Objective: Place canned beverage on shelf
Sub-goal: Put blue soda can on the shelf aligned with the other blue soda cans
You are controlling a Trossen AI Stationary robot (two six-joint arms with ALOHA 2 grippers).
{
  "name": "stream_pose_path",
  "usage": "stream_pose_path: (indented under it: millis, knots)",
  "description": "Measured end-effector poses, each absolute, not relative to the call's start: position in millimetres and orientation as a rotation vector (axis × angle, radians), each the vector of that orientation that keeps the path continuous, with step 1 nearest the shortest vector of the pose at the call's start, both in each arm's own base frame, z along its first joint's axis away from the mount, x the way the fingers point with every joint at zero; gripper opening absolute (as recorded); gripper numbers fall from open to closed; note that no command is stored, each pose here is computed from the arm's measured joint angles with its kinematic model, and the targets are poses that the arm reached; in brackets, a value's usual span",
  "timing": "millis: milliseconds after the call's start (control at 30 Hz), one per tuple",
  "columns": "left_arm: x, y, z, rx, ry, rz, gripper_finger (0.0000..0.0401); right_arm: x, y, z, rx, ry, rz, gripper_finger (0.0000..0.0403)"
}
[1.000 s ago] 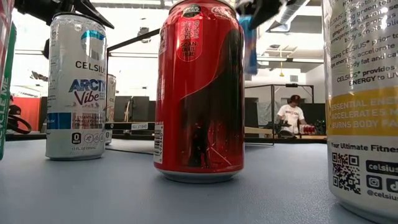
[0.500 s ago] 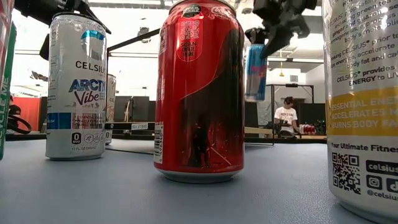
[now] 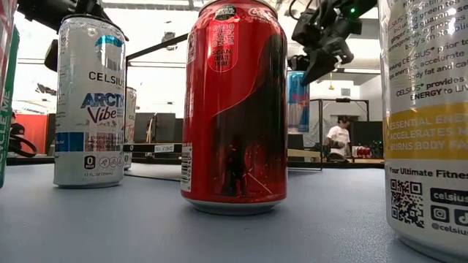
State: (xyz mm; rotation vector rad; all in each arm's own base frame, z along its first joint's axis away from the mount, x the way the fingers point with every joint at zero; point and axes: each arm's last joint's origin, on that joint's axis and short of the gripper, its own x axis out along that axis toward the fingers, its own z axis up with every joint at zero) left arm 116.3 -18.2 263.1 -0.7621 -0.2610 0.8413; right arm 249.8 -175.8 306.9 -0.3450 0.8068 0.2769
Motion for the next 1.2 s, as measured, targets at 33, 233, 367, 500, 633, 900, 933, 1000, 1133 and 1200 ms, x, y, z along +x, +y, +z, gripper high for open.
stream_pose_path:
  millis: [33, 233, 367, 500, 633, 900, 933, 1000, 1133, 1200]
  knots:
    - [116.3, -18.1, 262.8, -0.759, -0.258, 0.843, 0.0194, 250.5, -177.3, 305.0, -0.339, 0.81, 0.278, 0.021]
    - [116.0, -18.0, 262.0, -0.749, -0.251, 0.847, 0.0194, 248.3, -182.6, 303.5, -0.335, 0.824, 0.254, 0.021]
    - [115.9, -18.0, 261.4, -0.744, -0.247, 0.849, 0.0194, 245.2, -186.3, 302.9, -0.334, 0.846, 0.228, 0.021]
    - [115.9, -18.0, 261.4, -0.745, -0.247, 0.849, 0.0194, 243.8, -188.9, 303.0, -0.335, 0.848, 0.214, 0.021]
    - [115.9, -18.0, 261.4, -0.745, -0.247, 0.849, 0.0194, 242.9, -189.3, 290.6, -0.33, 0.858, 0.213, 0.021]
    - [115.8, -17.9, 261.4, -0.748, -0.248, 0.849, 0.0194, 244.3, -190.6, 283.0, -0.356, 0.865, 0.184, 0.0212]
    - [115.9, -18.0, 261.3, -0.748, -0.248, 0.849, 0.0194, 244.2, -190.5, 282.8, -0.354, 0.868, 0.184, 0.0214]
    - [115.9, -18.0, 261.3, -0.748, -0.249, 0.85, 0.0194, 243.8, -190.2, 282.5, -0.348, 0.871, 0.187, 0.0218]
    - [115.9, -18.0, 261.3, -0.748, -0.249, 0.85, 0.0194, 244.0, -190.2, 282.6, -0.326, 0.87, 0.176, 0.0229]
    - [115.8, -17.9, 261.3, -0.748, -0.248, 0.85, 0.0194, 244.8, -190.8, 283.4, -0.327, 0.861, 0.168, 0.0234]
